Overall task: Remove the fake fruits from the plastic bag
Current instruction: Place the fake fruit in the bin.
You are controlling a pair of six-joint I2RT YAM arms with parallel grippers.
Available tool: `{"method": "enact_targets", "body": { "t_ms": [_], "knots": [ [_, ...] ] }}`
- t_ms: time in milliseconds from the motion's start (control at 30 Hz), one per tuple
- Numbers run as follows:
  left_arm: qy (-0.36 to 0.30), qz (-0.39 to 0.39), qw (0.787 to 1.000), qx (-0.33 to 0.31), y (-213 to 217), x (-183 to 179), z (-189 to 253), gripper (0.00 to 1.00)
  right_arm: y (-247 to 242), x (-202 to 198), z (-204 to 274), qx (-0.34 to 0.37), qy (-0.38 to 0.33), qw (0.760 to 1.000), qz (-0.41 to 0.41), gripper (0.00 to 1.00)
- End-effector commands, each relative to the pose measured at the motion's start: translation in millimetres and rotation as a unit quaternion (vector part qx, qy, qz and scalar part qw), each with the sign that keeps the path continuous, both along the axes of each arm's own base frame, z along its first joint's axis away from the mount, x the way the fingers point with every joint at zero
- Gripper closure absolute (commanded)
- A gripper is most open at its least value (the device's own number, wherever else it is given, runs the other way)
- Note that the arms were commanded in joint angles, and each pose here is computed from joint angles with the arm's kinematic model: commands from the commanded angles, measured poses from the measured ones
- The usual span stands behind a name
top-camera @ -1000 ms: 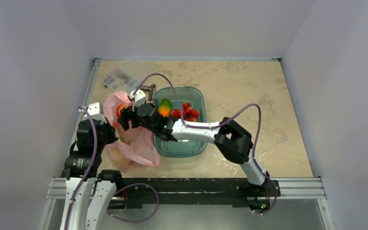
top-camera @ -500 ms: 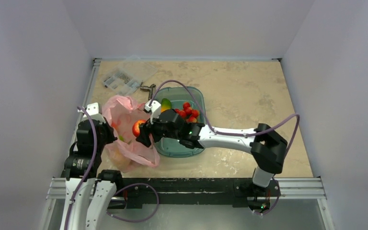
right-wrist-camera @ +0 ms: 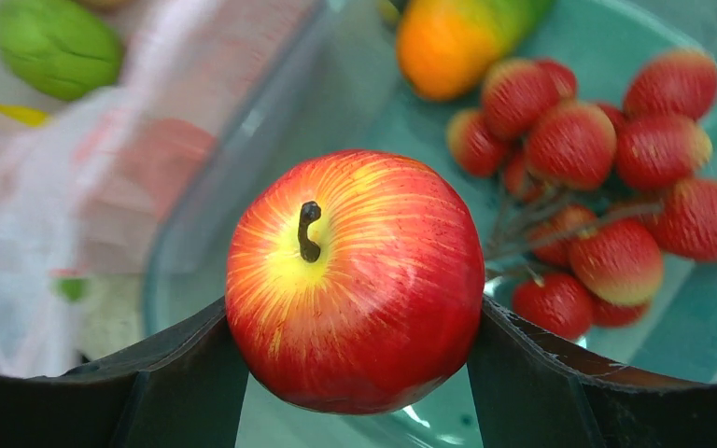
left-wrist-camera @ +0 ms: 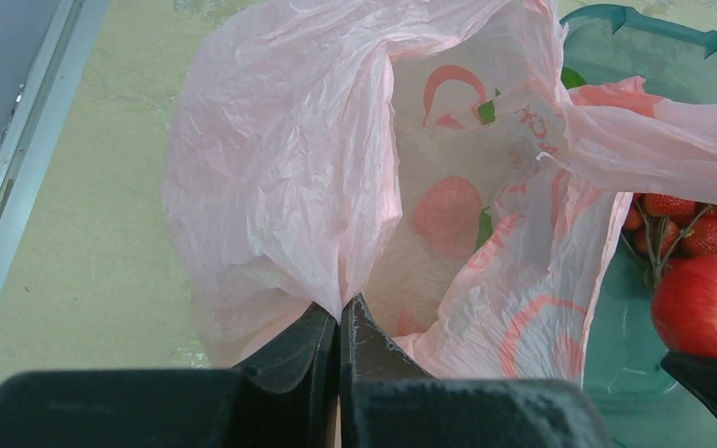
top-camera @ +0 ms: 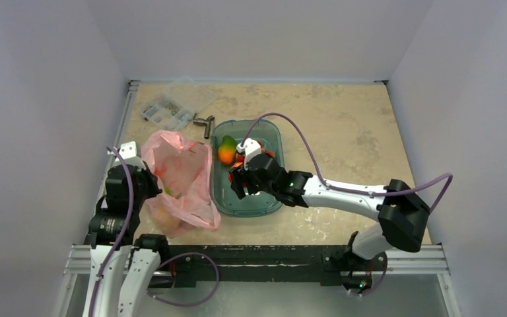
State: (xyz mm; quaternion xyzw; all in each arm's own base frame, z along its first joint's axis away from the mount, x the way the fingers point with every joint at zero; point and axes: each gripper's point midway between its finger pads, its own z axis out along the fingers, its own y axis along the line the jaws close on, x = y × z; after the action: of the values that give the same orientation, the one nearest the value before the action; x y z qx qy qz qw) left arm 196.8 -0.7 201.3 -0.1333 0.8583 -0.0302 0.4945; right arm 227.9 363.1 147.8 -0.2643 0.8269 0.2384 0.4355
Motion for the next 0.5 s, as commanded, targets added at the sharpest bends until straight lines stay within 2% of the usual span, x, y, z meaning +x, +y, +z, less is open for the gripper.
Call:
{"method": "enact_targets", "body": {
  "t_ms": [0,100,267,467],
  "knots": [
    [-0.007,-0.013,1.0,-0.014,-7,2,3,1.0,-11,5,-29,-0.018,0.049,0.998,-0.04,1.0],
    [-0.01,-0.019,1.0,-0.018,-10,2,5,1.0,6,7,-39,-0.006,0.071,0.997,-0.037,1.0],
    [-0.027,-0.037,0.999,-0.027,-16,1,10,1.0,41,19,-47,0.007,0.095,0.995,-0.035,0.91],
    [-0.035,-0.047,0.998,-0.03,-20,0,13,1.0,52,33,-56,0.001,0.103,0.992,-0.067,0.44]
  ]
}}
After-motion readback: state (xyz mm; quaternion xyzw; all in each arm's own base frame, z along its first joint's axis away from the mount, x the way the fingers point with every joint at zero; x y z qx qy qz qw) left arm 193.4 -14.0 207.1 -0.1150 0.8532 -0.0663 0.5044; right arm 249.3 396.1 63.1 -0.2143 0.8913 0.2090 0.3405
